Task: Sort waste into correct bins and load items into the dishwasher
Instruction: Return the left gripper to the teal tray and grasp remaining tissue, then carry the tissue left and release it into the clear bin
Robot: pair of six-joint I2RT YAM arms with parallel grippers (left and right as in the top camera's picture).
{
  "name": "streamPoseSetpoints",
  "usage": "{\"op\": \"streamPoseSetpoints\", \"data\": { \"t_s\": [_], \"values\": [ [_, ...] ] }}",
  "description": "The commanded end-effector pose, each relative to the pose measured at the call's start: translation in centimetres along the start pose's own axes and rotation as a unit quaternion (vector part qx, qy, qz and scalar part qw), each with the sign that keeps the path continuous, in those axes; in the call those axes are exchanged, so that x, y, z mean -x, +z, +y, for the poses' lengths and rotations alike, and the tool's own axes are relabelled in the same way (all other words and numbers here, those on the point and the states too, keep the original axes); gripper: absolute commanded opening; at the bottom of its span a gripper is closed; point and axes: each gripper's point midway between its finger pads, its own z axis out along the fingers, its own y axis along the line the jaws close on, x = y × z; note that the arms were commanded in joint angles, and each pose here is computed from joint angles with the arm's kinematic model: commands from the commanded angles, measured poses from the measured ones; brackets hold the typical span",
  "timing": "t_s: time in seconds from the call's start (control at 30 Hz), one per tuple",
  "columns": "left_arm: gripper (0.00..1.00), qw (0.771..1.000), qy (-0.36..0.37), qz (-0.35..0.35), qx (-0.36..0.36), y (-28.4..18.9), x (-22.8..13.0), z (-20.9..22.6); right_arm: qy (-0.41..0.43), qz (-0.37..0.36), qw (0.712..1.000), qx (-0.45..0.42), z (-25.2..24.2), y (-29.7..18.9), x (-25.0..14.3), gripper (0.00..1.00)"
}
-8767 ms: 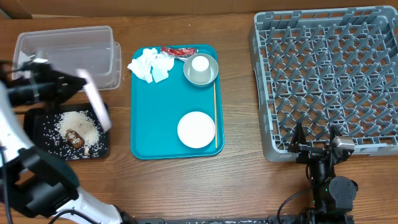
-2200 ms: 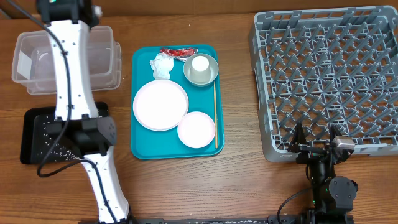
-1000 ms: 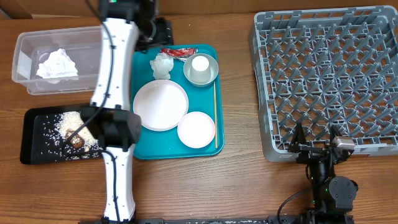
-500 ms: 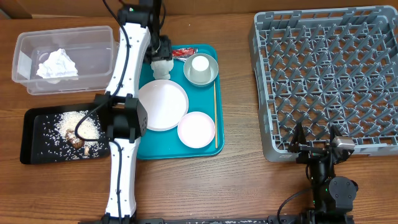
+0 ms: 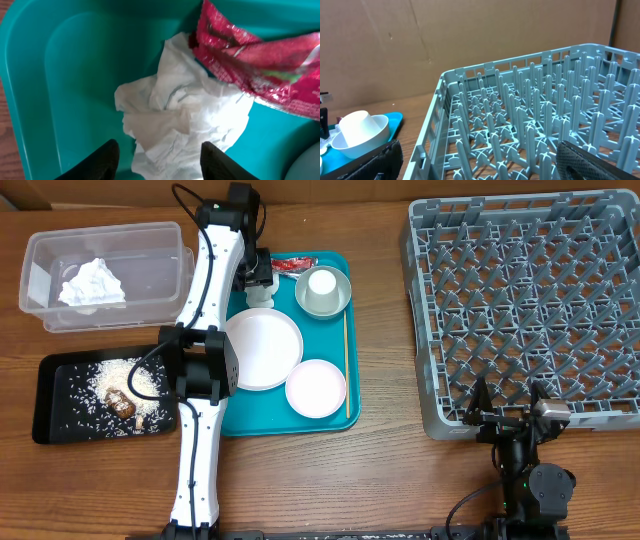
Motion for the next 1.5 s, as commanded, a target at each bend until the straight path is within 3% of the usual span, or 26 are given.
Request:
{"op": "streamPoseSetpoints", "data": {
  "t_s": [0.0,0.2,0.27,0.33,0.47,0.5,0.77,1.07,1.27,1.47],
  "values": [
    [0.54,1.0,-0.003,0.011,0.01,1.6,-0.3,0.3,0.0,-0.002,1.0,0.002,0.0,0.0,-0.2,1.0],
    [0.55,1.0,-0.003,0.028,0.015,3.4,-0.9,0.4,0.0,-0.002,1.0,0.002,0.0,0.0,-0.2,1.0],
    [0.51,1.0,-0.003,0.027,0.015,3.4,-0.9,0.4,0.0,-0.002,1.0,0.002,0.0,0.0,-0.2,1.0],
    [0.41,1.0,-0.003,0.023,0.014,3.2,-0.7,0.3,0.0,-0.002,1.0,0.002,0.0,0.0,-0.2,1.0],
    [0.06,1.0,-0.006,0.013,0.011,2.1,-0.2,0.5,0.0,-0.002,1.0,0.002,0.0,0.0,-0.2,1.0],
    [0.04,1.0,-0.006,0.009,0.01,1.7,-0.1,0.4,0.0,-0.002,1.0,0.002,0.0,0.0,-0.2,1.0],
    [0.04,0.999,-0.006,-0.036,-0.001,-5.6,0.7,0.5,0.0,-0.002,1.0,0.002,0.0,0.0,-0.2,1.0],
    [0.04,0.991,-0.003,-0.136,-0.008,-15.8,1.8,1.3,0.0,-0.002,1.0,0.002,0.0,0.0,-0.2,1.0],
    [0.04,0.969,-0.061,-0.22,0.09,-21.0,3.6,7.4,0.0,-0.002,1.0,0.002,0.0,0.0,-0.2,1.0],
    [0.04,0.948,-0.159,-0.242,0.128,-21.2,5.2,14.7,0.0,-0.002,1.0,0.002,0.0,0.0,-0.2,1.0]
  ]
}}
